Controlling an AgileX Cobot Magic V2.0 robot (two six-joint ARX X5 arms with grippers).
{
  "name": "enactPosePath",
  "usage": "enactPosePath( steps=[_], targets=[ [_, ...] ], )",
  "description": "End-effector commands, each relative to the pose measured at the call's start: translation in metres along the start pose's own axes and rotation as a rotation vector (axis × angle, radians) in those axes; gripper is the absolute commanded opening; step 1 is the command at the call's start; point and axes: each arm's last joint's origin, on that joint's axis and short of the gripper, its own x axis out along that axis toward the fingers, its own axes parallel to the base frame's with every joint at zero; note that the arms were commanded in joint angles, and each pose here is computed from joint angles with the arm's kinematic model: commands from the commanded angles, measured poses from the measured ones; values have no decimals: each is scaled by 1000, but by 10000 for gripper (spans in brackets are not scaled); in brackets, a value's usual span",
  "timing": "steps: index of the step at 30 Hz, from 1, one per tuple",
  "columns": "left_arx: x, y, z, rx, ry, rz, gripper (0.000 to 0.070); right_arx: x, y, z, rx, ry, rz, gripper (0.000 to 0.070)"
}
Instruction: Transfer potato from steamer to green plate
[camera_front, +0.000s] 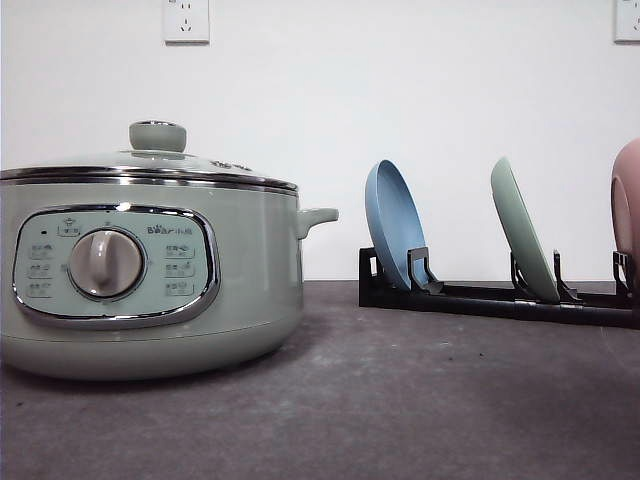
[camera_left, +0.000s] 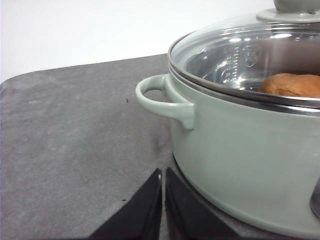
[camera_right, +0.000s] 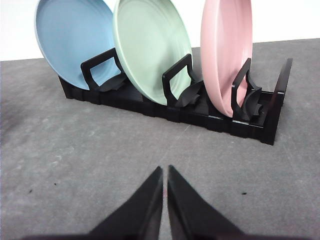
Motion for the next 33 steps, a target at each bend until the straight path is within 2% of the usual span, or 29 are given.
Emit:
enactPosePath(
  steps=[1,4,9,13,18,28,33],
  targets=[
    [2,-1,-7,-19,23,0,3,0,0,1,34,-20,8,3],
    [2,0,-6,-102,9,1,3,0,2,1,125,-10,62,3],
    [2,0,-2,-400,-27,0,2,0,2,0,174,1,75,3],
    [0,1,3,-546,-40,-4,2,0,3,1,220,2,91,3],
    [-6,2,19,-615,-88,-13,3,-5,5,15,276,-30,115,3],
    [-31,8,87,-613,-241,-47,3,-34,17,82,236,-216,164,3],
    [-41,12,125,-560,-256,-45,3,-48,23,118,191,-277,175,3]
  ],
)
